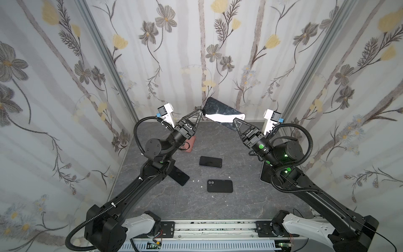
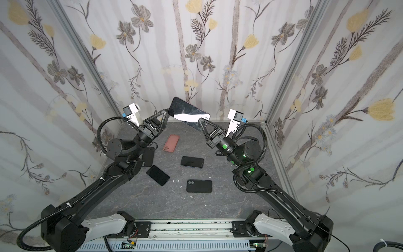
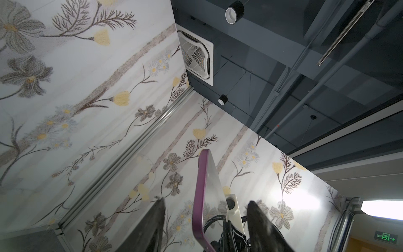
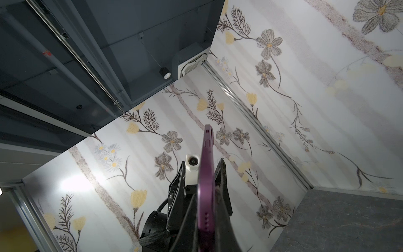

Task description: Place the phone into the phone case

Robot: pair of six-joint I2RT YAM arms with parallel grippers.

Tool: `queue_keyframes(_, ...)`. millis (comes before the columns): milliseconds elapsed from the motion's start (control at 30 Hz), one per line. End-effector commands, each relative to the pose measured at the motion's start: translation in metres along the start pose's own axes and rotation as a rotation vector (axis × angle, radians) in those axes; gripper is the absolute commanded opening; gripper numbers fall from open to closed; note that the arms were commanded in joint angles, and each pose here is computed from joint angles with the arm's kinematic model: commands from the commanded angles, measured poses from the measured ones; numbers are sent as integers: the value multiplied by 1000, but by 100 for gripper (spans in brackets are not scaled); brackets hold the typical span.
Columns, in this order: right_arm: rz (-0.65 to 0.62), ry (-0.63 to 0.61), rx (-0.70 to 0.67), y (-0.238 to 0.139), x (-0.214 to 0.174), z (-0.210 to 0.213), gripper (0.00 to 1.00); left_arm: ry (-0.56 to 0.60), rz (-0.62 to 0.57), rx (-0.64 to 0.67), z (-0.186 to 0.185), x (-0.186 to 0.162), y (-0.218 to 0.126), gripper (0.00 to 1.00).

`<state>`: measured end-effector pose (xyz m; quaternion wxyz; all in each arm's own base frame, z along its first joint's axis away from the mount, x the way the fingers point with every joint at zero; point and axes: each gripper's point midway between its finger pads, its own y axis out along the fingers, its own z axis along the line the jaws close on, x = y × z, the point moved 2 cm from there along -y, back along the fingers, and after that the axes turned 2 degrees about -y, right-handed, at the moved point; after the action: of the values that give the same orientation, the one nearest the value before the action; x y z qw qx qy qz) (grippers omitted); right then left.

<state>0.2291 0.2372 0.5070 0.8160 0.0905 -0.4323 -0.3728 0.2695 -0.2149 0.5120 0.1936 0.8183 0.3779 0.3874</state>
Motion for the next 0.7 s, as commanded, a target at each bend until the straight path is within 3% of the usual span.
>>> queue_keyframes(0, -47, -12, 18, -3, 10, 8, 0, 39, -19, 23, 1, 4, -2, 61)
queue_keyframes(667, -1, -64, -220, -24, 2, -27, 0, 235, 37, 373, 42, 2, -24, 61)
